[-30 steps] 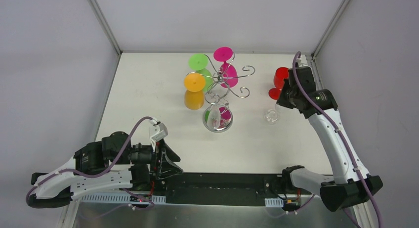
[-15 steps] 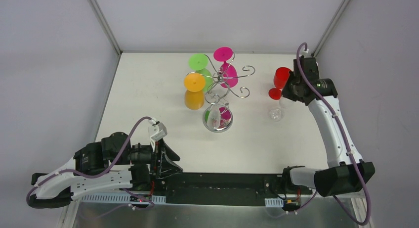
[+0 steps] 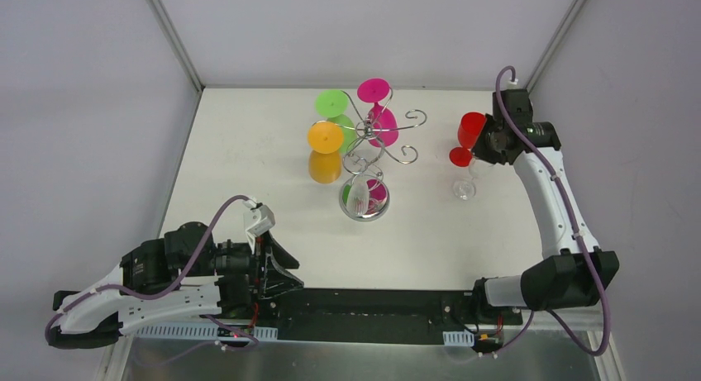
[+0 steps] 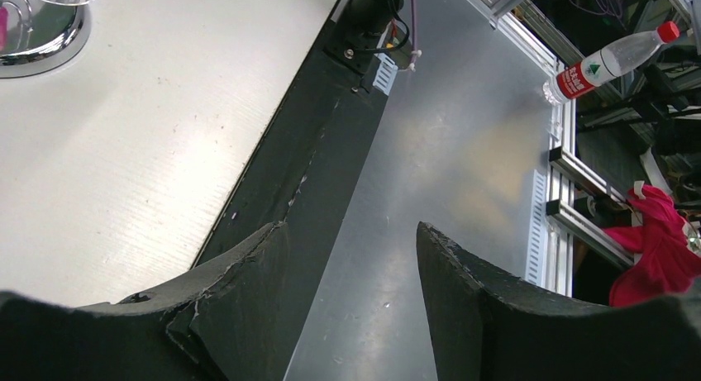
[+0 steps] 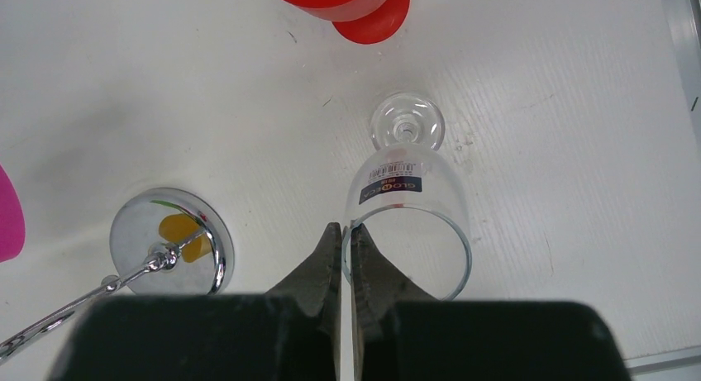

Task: Take the wine glass off the wine glass rack
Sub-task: Place the wine glass at the center of the board.

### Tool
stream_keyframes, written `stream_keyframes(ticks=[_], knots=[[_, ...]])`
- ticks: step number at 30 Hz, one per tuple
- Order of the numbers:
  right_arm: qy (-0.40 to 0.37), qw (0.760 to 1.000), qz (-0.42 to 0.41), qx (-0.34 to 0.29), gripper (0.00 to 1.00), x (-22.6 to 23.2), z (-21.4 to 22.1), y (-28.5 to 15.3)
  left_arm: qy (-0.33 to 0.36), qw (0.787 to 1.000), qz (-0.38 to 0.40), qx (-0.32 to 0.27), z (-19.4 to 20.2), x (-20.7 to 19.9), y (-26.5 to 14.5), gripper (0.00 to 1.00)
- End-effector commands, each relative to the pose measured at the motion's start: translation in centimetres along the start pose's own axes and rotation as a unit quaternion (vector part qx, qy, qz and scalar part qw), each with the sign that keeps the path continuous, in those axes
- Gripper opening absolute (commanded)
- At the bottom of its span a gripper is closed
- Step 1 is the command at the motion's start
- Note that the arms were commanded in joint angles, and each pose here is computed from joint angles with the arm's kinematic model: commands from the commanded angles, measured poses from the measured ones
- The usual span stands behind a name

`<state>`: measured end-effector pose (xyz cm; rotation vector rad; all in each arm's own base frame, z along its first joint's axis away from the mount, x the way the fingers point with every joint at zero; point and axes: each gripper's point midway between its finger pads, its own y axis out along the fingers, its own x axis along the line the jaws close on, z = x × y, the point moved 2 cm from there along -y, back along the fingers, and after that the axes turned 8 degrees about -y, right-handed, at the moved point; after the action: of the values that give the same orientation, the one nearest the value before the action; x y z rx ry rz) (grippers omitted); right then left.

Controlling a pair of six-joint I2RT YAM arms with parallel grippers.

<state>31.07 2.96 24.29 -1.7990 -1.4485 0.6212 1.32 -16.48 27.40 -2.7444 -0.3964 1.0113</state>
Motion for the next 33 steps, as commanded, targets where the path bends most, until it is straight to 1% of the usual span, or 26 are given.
stream_keyframes(ticks=[1, 11, 14, 15, 17, 19, 20, 21, 27, 33], knots=[[0.016, 0.999, -0.015, -0.04, 0.0, 0.5, -2.5, -0.4, 0.001, 1.0, 0.004, -0.013, -0.4, -0.2, -0.2, 0.59], [0.02, 0.999, -0.011, -0.025, 0.0, 0.5, -2.0, 0.8, 0.001, 1.0, 0.002, -0.017, -0.4, -0.1, -0.5, 0.59], [0.022, 0.999, -0.013, -0.021, 0.07, 0.5, -1.7, 1.0, 0.001, 1.0, 0.001, -0.016, -0.4, 0.0, -0.6, 0.59], [0.022, 0.999, -0.014, -0.022, 0.11, 0.6, -1.7, 1.0, 0.001, 1.0, 0.001, -0.015, -0.3, 0.0, -0.6, 0.59], [0.023, 0.999, -0.013, -0.022, 0.21, 0.5, -1.7, 1.0, 0.001, 1.0, 0.0, -0.015, -0.3, 0.0, -0.6, 0.59], [0.023, 0.999, -0.011, -0.026, 0.26, 0.4, -1.8, 0.9, 0.001, 1.0, -0.001, -0.015, -0.3, 0.1, -0.6, 0.59], [0.024, 0.999, -0.01, -0.028, 0.31, 0.4, -1.9, 0.8, 0.001, 1.0, -0.001, -0.015, -0.3, 0.1, -0.6, 0.59], [0.024, 0.999, -0.008, -0.028, 0.34, 0.3, -1.9, 0.8, 0.001, 1.0, -0.001, -0.015, -0.3, 0.1, -0.6, 0.59], [0.027, 0.999, -0.004, -0.035, 0.42, 0.2, -2.2, 0.4, 0.001, 1.0, -0.004, -0.016, -0.3, 0.2, -0.6, 0.59], [0.034, 0.998, -0.006, -0.059, 0.51, 0.0, -3.1, -1.0, 0.001, 1.0, -0.01, -0.018, -0.4, 0.3, -0.6, 0.6]])
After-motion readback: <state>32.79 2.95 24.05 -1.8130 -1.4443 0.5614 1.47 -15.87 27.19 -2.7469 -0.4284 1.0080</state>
